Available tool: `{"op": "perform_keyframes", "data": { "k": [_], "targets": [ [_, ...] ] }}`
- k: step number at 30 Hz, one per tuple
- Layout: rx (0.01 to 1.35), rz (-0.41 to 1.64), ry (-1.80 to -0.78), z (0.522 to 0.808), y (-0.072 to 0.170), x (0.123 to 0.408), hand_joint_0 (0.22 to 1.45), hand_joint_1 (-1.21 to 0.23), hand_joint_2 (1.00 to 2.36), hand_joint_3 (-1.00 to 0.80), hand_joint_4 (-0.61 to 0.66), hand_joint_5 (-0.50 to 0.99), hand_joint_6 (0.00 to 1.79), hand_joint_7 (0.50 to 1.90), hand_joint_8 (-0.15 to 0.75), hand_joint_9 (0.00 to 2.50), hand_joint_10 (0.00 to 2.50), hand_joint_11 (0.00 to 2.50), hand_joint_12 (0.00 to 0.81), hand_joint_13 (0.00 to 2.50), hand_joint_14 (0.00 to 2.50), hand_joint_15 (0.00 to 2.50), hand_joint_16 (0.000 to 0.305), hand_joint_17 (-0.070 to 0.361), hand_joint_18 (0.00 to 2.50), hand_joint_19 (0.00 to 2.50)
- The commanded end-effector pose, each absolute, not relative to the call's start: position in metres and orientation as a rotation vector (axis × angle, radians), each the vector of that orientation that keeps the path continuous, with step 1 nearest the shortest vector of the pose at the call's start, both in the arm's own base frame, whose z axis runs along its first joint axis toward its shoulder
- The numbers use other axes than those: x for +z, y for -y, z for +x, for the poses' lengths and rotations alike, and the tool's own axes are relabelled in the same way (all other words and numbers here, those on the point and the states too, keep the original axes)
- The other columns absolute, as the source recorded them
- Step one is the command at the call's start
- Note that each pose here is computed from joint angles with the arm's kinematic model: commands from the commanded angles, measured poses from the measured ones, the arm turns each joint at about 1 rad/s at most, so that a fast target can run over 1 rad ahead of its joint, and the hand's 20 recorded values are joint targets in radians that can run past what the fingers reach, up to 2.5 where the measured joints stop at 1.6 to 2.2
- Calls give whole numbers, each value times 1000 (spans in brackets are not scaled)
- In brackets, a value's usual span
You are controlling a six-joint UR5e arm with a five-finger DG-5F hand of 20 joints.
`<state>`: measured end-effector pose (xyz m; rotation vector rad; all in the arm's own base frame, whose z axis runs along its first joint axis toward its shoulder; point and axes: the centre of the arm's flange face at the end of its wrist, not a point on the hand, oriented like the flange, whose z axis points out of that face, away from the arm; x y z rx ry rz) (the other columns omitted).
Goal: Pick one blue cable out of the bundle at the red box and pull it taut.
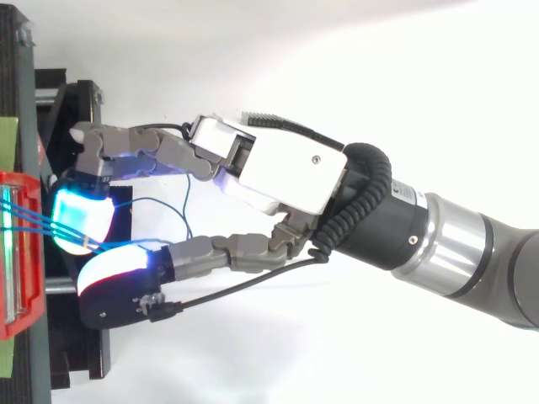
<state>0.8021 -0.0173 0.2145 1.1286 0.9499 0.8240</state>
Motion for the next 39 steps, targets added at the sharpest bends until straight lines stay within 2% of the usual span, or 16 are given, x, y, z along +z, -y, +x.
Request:
{"op": "perform_keyframes", "data": {
  "k": [1,13,20,25,33,34,39],
  "targets": [
    [823,1128,-952,802,17,215,599,-673,1009,-393,320,-101,502,1290,379,473,6,283,414,347,0,57,60,135,501,231],
    [826,1129,-950,802,18,216,605,-678,1010,-375,313,-97,501,1314,378,478,6,288,414,353,2,57,60,136,509,237],
    [830,1124,-945,802,19,222,616,-688,1013,-338,296,-95,508,1380,381,484,6,291,413,359,1,62,60,135,515,230],
    [830,1121,-943,802,19,222,623,-695,1014,-314,287,-106,556,1325,381,487,6,295,414,363,0,57,60,135,521,230],
    [826,1122,-948,802,19,222,621,-696,1018,-245,253,-115,583,1344,381,483,7,304,415,364,2,55,60,135,528,227],
    [826,1122,-948,802,19,222,620,-695,1018,-232,254,-124,610,1300,381,483,7,315,416,366,0,55,60,135,529,221],
    [829,1123,-946,802,19,222,611,-698,1021,-182,257,-136,648,1269,382,481,7,328,417,369,2,63,60,136,534,230]
  ]
}}
